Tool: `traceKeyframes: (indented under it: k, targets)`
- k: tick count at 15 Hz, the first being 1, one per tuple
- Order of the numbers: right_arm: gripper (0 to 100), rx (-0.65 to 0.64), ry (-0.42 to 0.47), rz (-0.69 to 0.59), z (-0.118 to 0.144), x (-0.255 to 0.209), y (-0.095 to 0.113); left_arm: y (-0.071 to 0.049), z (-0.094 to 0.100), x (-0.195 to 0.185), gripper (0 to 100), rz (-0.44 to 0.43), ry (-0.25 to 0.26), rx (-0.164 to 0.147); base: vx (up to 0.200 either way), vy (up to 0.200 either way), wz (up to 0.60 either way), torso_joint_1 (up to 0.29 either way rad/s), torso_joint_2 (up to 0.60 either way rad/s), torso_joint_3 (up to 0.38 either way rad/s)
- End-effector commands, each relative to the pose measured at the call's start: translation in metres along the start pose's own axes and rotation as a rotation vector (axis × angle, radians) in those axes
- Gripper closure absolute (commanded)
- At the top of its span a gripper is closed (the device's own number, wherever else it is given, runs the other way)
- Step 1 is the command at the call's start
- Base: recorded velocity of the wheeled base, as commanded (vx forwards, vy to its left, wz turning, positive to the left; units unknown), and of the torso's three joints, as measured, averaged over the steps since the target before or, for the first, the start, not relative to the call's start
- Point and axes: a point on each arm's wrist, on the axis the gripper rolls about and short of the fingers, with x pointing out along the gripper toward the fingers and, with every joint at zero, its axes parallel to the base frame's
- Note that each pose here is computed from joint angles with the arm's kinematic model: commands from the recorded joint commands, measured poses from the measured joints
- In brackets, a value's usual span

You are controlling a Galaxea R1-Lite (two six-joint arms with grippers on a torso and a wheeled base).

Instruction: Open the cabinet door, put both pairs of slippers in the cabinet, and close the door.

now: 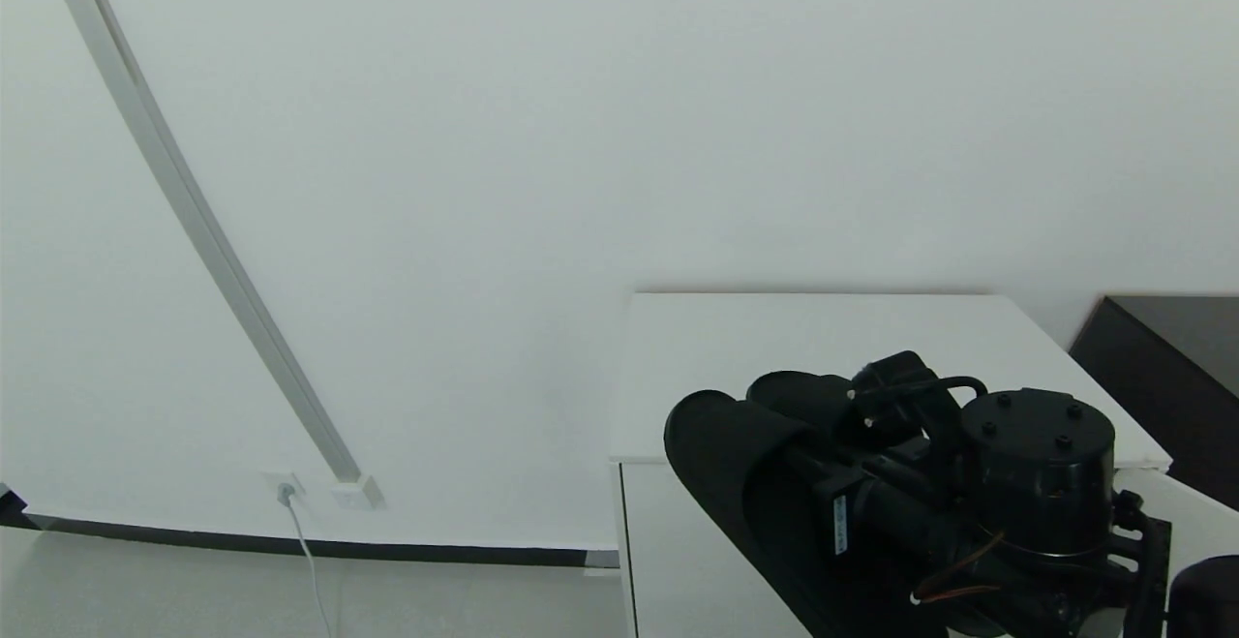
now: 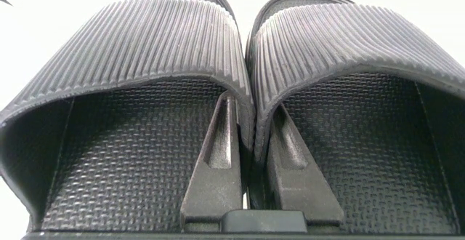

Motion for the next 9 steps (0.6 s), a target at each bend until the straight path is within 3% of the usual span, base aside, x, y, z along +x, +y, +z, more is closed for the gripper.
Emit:
traceKeyframes:
  k: [1,5,9]
  targets:
    - [100,-0.002,0.004,0.004,-0.0010,0.0006,0.0013,0.0000,0.0000,0.0001,100,0.000,0.001,0.000,-0.200,0.000,0.00,-0.007,0.00,0.002]
    - [100,-0.005,0.005,0.007,-0.0015,0.0002,0.0019,0.0000,0.0000,0.0001,100,0.000,0.001,0.000,-0.200,0.000,0.00,0.000,0.00,0.007]
    - [100,-0.010,0.010,0.009,-0.0030,-0.0018,0.0020,0.0000,0.0000,0.0001,100,0.000,0.001,0.000,0.000,0.000,0.00,0.000,0.00,0.000]
